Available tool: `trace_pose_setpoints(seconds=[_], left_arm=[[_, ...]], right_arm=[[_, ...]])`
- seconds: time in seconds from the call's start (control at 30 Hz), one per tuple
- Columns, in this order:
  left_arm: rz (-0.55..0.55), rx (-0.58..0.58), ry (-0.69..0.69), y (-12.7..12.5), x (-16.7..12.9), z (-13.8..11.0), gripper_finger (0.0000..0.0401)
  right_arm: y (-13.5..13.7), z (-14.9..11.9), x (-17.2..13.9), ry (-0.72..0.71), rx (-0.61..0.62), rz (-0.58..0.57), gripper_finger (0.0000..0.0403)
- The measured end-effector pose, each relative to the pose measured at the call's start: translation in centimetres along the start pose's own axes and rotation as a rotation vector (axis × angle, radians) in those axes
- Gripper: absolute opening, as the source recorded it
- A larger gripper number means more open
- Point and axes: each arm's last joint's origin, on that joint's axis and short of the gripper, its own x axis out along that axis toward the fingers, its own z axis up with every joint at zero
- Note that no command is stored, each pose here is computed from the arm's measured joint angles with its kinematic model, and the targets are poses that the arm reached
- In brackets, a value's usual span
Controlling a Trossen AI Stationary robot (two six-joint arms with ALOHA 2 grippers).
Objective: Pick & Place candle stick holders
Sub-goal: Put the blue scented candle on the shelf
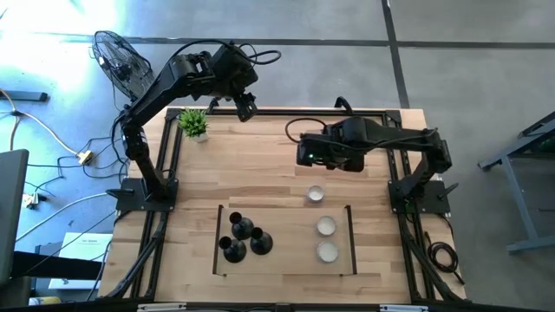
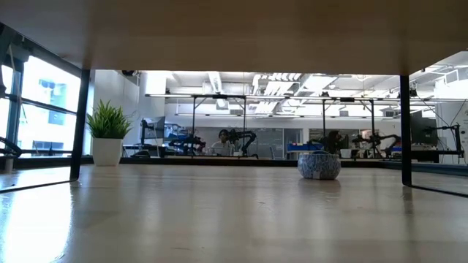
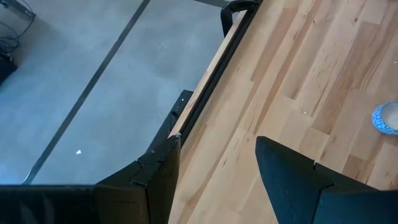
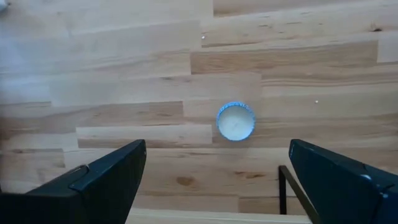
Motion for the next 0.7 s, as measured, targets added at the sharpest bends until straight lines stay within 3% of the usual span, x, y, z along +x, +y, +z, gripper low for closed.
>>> trace_pose_setpoints(seconds=[0.3, 0.7], left_arm=[[-0.007, 0.0, -0.001, -0.02, -0.01, 0.0, 0.0205], [-0.007, 0.0, -0.001, -0.02, -0.01, 0.0, 0.0205]], right_arm=[[0.03, -0.04, 0.05, 0.026, -0.001, -0.002, 0.0389], [0.54, -0.06, 0.04, 0.029, -0.088, 0.051, 0.04]])
